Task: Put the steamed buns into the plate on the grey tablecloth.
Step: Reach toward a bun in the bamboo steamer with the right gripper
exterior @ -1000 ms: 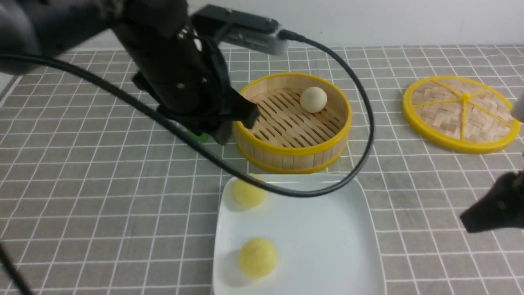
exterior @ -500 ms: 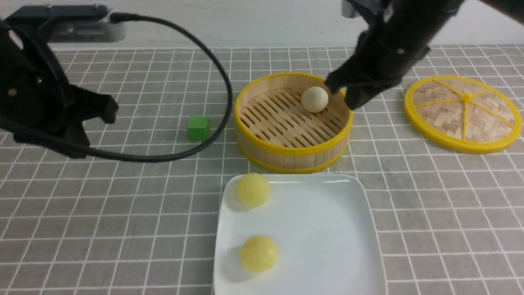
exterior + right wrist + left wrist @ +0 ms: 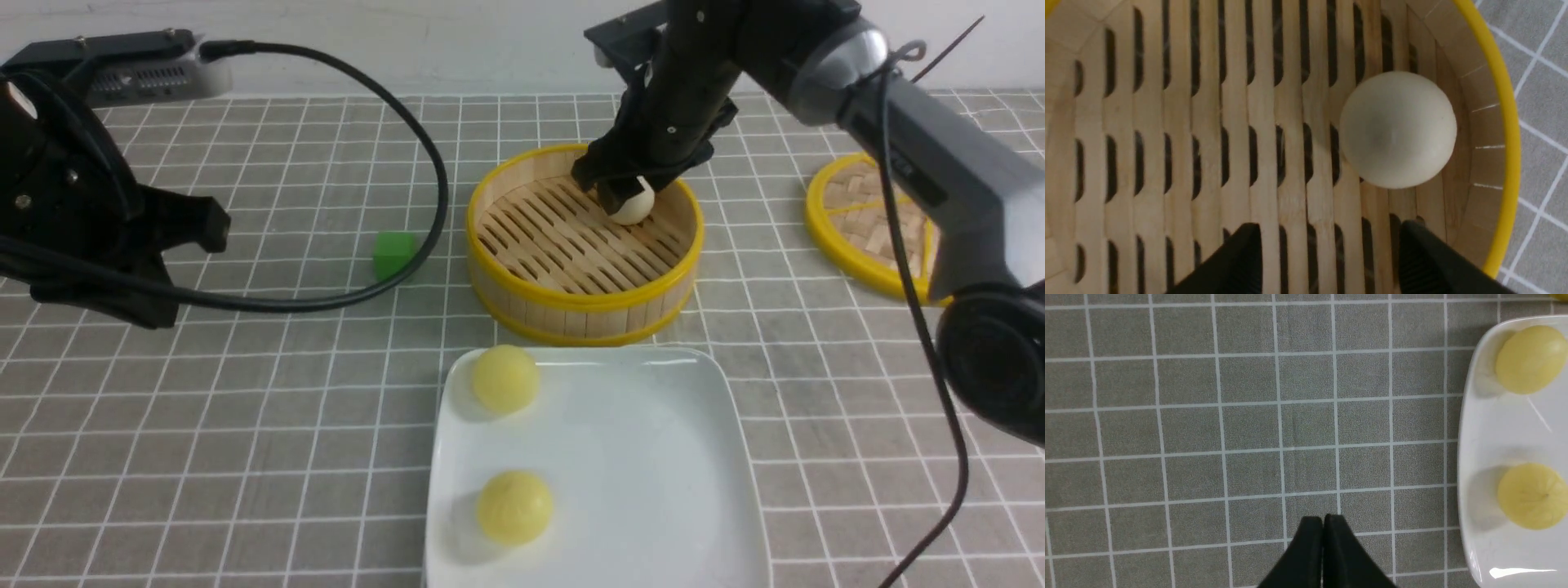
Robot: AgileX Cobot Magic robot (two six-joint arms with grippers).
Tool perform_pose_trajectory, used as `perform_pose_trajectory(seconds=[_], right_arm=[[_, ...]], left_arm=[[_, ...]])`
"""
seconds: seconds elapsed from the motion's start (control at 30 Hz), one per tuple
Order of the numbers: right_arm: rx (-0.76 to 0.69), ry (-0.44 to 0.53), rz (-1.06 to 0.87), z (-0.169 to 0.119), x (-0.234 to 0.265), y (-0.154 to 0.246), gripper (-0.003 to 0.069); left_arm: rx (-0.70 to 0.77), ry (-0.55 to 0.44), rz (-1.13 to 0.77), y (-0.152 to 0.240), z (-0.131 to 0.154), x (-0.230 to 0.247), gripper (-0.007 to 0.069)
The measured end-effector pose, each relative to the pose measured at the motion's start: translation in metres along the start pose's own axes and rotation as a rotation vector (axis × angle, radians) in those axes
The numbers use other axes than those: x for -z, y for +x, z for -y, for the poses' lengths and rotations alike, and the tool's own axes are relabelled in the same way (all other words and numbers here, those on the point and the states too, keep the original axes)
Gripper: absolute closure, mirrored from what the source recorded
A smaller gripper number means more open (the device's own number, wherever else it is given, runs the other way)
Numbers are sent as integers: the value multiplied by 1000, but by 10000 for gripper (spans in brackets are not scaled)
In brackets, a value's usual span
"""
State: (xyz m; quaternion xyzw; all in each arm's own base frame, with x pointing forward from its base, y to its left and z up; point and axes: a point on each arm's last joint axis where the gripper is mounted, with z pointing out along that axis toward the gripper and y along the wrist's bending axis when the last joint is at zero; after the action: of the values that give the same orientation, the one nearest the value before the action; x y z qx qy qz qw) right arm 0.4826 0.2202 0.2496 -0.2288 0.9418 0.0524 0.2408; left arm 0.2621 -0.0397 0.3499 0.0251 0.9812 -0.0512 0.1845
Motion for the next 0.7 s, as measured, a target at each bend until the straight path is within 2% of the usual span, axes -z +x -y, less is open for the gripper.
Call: perform_pose_trajectory(seconds=[0.23,0.37,0.43,0.47,0.57,0.63,0.67,0.7], right_arm=[[-44,30,67,22,-29,-1,210],[-51,27,97,24,-42,-2,214],[-56,19,109,23,-48,-2,242],[-58,14,113,23,-49,-2,262],[-68,-2,110,22,-52,-1,382],[-75,-16,101,20,-50,-1,536],[-75,-16,103,20,-49,-1,550],[-75,-21,84,20,-45,-1,614]], left_arm=[[0,0,4,0,0,0,591],[0,1,3,0,0,0,587],[0,1,3,0,0,0,585],[0,1,3,0,0,0,585],[0,1,5,0,0,0,585],[0,2,6,-1,0,0,583],[0,2,6,-1,0,0,583],[1,2,6,-1,0,0,583]])
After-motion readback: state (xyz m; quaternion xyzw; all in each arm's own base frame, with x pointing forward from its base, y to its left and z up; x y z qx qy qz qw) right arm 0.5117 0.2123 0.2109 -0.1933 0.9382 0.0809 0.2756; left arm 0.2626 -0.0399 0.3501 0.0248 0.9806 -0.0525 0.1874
